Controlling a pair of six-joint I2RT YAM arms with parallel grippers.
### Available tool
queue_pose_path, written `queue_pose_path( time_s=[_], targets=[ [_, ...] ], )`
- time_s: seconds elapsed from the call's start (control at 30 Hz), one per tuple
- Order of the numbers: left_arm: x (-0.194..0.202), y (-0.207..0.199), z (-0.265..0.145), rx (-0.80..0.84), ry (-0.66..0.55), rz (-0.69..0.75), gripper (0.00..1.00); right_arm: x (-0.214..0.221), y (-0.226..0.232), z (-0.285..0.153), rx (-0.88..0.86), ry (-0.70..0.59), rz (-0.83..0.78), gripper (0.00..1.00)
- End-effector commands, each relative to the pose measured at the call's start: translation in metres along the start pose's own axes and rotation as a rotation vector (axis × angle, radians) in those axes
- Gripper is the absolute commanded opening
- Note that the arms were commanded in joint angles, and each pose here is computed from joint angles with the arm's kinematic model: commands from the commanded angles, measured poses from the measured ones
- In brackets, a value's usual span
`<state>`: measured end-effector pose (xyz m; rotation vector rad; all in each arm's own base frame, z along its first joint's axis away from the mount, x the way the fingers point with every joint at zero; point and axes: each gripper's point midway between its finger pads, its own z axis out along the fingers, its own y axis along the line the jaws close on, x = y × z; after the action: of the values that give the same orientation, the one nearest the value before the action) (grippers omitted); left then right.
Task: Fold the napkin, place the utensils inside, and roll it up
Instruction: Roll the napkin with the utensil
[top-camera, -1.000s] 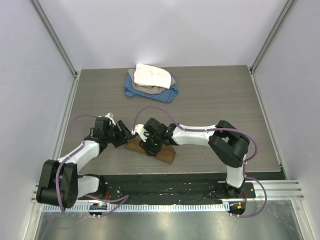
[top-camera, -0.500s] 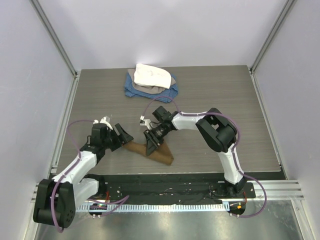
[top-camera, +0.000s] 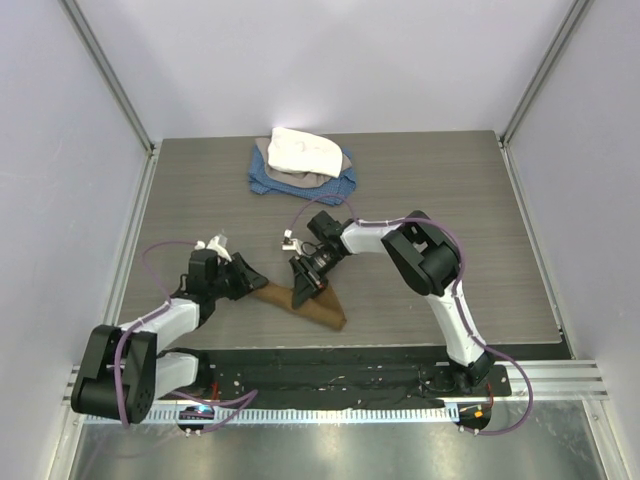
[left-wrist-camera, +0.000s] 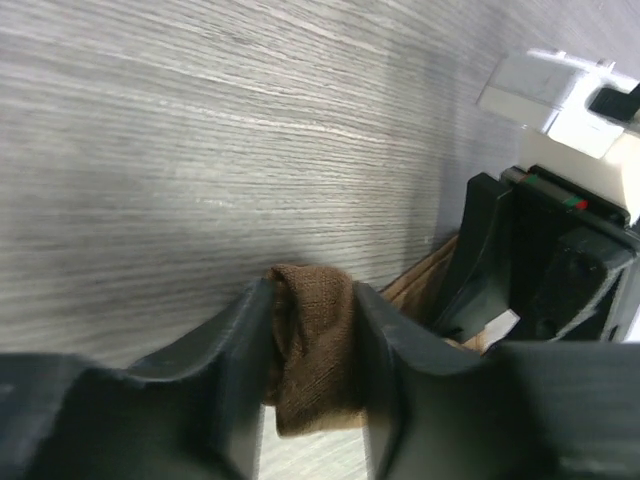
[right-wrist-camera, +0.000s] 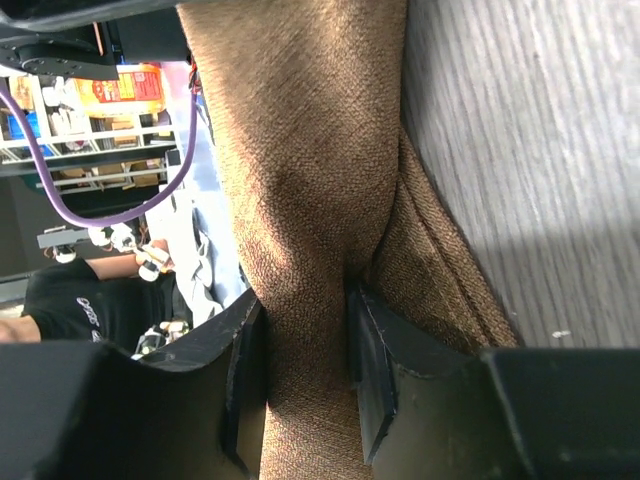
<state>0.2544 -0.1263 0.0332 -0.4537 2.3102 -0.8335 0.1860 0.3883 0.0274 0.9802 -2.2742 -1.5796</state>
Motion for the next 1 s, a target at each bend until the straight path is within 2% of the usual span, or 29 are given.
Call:
queue_pose_path(
  time_s=[0.0, 0.03, 0.1, 0.13, 0.17, 0.27, 0.43, 0.47, 0.53, 0.57, 0.6, 0.7, 0.77, 0.97],
  targets=[
    [-0.009, -0.016, 0.008, 0.082, -0.023, 0.043, 0.33, -0.004, -0.021, -0.005, 0.125, -0.012, 0.043, 0.42],
    [-0.009, -0.016, 0.009, 0.079, -0.016, 0.042, 0.21, -0.007, -0.021, -0.008, 0.150, -0.022, 0.040, 0.43],
    [-0.008, -0.013, 0.010, 0.054, 0.002, 0.037, 0.10, -0.017, -0.009, -0.018, 0.187, -0.051, 0.007, 0.50],
    [-0.007, -0.011, 0.011, 0.040, 0.011, 0.034, 0.01, -0.022, -0.009, -0.024, 0.234, -0.068, -0.012, 0.52],
    [-0.009, -0.011, 0.011, 0.031, 0.013, 0.035, 0.00, -0.027, -0.004, -0.029, 0.256, -0.081, -0.027, 0.57],
    [-0.007, -0.005, 0.011, -0.014, 0.038, 0.016, 0.00, -0.043, 0.013, -0.049, 0.358, -0.147, -0.112, 0.66],
    [0.001, 0.004, 0.009, -0.087, 0.102, -0.035, 0.00, -0.056, 0.052, -0.075, 0.554, -0.242, -0.341, 0.74],
    [-0.001, 0.004, 0.009, -0.099, 0.106, -0.039, 0.00, -0.063, 0.049, -0.081, 0.650, -0.272, -0.390, 0.75],
    [-0.003, 0.003, 0.010, -0.108, 0.107, -0.041, 0.00, -0.052, 0.050, -0.069, 0.780, -0.248, -0.513, 0.78],
    [-0.001, 0.004, 0.009, -0.124, 0.130, -0.049, 0.00, -0.060, 0.059, -0.071, 0.838, -0.298, -0.591, 0.79],
    [-0.001, 0.003, 0.009, -0.125, 0.136, -0.053, 0.00, -0.061, 0.059, -0.073, 0.998, -0.314, -0.671, 0.81],
    [-0.002, 0.001, 0.009, -0.127, 0.147, -0.055, 0.00, -0.058, 0.053, -0.076, 1.194, -0.371, -0.781, 0.83],
    [-0.004, -0.001, 0.009, -0.125, 0.150, -0.056, 0.00, -0.051, 0.050, -0.059, 1.231, -0.354, -0.857, 0.84],
    [-0.002, 0.000, 0.010, -0.130, 0.161, -0.058, 0.00, -0.046, 0.034, -0.036, 1.249, -0.285, -0.894, 0.85]
  ],
)
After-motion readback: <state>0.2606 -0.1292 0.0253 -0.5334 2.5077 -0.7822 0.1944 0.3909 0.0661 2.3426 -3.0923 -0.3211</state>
